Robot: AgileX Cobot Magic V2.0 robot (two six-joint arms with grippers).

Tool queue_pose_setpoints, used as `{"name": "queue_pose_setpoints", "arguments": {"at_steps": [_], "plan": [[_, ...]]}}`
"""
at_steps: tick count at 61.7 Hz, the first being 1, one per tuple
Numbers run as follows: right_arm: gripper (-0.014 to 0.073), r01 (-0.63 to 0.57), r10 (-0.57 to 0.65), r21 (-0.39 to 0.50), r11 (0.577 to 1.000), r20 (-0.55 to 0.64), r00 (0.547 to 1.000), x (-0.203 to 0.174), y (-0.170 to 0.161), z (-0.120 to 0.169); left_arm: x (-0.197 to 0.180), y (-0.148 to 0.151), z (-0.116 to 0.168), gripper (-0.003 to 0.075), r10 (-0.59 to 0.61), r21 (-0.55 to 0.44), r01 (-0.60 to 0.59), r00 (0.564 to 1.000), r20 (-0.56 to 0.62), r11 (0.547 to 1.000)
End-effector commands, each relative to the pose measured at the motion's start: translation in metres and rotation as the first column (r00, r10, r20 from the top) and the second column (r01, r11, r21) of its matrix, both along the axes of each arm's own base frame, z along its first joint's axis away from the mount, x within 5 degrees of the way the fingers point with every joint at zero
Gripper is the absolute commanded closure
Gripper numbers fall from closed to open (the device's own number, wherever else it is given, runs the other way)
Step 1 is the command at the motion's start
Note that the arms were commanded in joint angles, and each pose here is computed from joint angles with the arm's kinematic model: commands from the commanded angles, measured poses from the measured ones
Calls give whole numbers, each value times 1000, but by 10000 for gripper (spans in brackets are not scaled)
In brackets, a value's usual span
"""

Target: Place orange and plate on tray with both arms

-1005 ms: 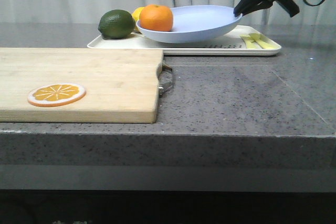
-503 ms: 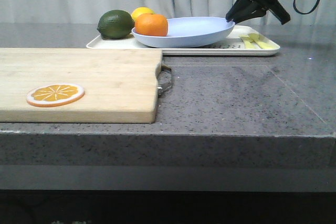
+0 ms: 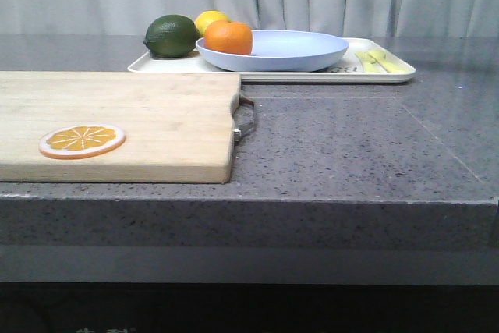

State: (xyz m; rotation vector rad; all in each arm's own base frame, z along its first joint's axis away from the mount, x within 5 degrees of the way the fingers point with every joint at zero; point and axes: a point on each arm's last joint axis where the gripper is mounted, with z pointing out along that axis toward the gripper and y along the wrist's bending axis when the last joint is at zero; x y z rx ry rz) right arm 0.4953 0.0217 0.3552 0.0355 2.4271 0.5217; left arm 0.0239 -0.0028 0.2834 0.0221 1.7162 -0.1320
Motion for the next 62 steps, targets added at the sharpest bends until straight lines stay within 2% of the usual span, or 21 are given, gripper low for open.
{"name": "queue_pose_setpoints", "arguments": {"at_steps": [1, 10, 17, 35, 51, 62], "plan": [[707, 2, 3, -74, 997, 67, 998, -36, -4, 56, 0, 0, 16, 738, 4, -16, -2, 995, 99, 1000], [707, 46, -27, -148, 988, 124, 992, -59, -8, 85, 0, 0, 16, 738, 4, -16, -2, 995, 99, 1000], [707, 81, -53, -198, 977, 143, 988, -90, -13, 109, 0, 0, 16, 738, 4, -16, -2, 995, 99, 1000], [707, 110, -80, -380, 918, 94, 992, -187, -26, 125, 0, 0, 16, 738, 4, -16, -2, 995, 99, 1000], [707, 63, -84, -398, 915, -37, 996, -264, -25, 83, 0, 0, 16, 738, 4, -16, -2, 995, 99, 1000], [707, 83, -86, -395, 915, 11, 996, -302, -25, 47, 0, 0, 16, 738, 4, -16, -2, 995, 99, 1000]]}}
